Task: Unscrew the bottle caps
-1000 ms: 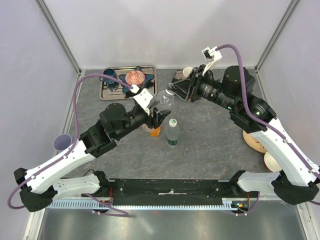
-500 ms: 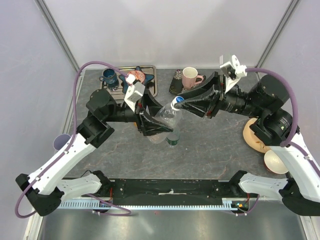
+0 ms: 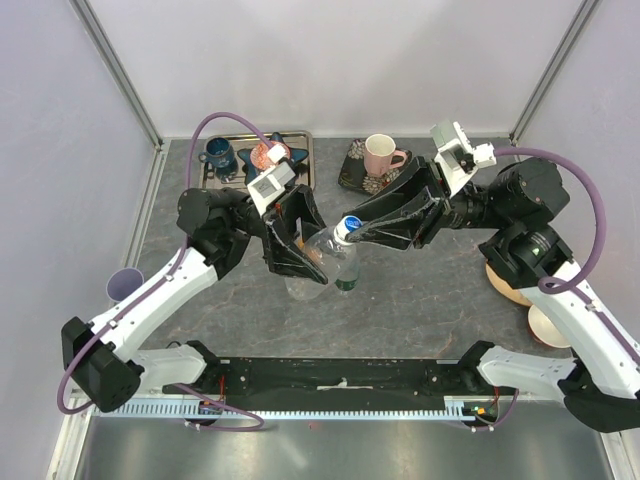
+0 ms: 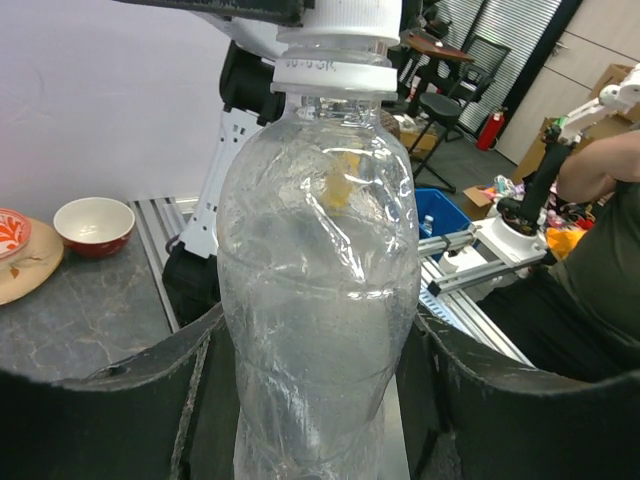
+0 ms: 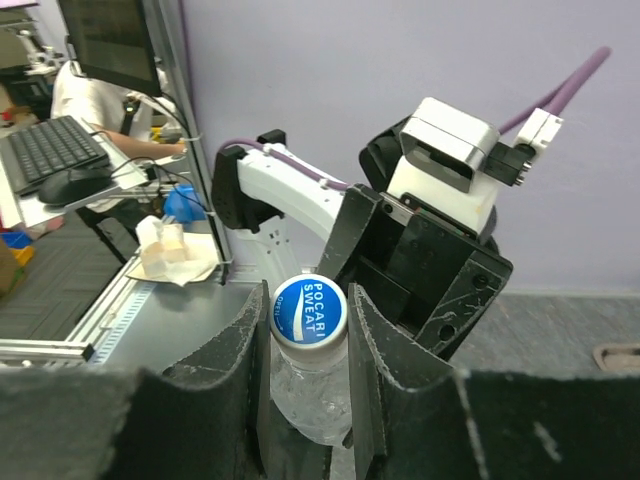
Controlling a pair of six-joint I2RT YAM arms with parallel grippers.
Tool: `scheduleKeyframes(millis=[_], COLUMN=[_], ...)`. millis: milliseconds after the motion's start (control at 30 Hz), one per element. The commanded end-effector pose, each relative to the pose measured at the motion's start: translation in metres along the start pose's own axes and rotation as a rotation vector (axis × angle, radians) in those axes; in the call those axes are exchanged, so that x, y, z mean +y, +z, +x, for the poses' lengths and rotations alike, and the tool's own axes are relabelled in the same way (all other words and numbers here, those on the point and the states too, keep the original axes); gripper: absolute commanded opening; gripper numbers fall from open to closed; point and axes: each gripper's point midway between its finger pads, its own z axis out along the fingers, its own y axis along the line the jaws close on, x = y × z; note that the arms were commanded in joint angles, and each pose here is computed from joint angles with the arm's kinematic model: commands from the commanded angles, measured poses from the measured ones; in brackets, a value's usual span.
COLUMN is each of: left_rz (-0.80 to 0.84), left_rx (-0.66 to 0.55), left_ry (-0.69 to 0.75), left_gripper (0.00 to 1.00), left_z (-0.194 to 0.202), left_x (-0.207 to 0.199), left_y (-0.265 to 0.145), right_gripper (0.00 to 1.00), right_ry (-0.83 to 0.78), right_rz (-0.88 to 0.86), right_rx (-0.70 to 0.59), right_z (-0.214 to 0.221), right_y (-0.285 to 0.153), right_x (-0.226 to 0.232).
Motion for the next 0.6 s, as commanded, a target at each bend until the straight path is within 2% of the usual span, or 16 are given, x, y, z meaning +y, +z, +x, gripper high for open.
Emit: scheduleKeyframes(millis=[0,200,333,400,433,500,533,567], left_rz=[0.007,0.004,-0.016,-0.024,-0.029,-0.050,-0.074,-0.097], left_rx=[-0.018,-0.007,-0.012,-0.025,-0.029,-0.045,-0.042,-0.059], left_ry=[-0.075,-0.102,-0.130,-0.124,-0.125,-0.096,-0.145,-0.131], left_gripper=[0.36,0.36,0.36,0.36,0.36,0.36,0.36,0.36], left_z=[-0.007,-0.001,0.004,0.004,0.003,-0.002,0.001,-0.004], left_x=[0.006,0.017,0.030,0.031,0.032,0.034,0.039,0.038], left_y=[-0.002,-0.004,-0.008,-0.008,-0.008,-0.008,-0.008,-0.008], right_gripper=[0.00,0.00,0.00,0.00,0.00,0.00,0.00,0.00], right_ry=[-0.018,-0.025,-0.014,0.031,-0.024,0.034,0.028,0.038], right_rz=[-0.305,-0.342,-0.343,-0.287,-0.252,-0.154,-0.137,-0.096], right_rx=[-0.024,-0.075,-0.065,-0.032,-0.030,-0.010,-0.008,-0.011], right_z=[-0.022,-0.030,-0.030,-0.023,-0.020,-0.014,-0.013,-0.013], right_y=[-0.011,-0.013,-0.012,-0.010,-0.008,-0.004,-0.003,-0.002], right_x=[0.069,0.077,0.077,0.067,0.059,0.041,0.037,0.029])
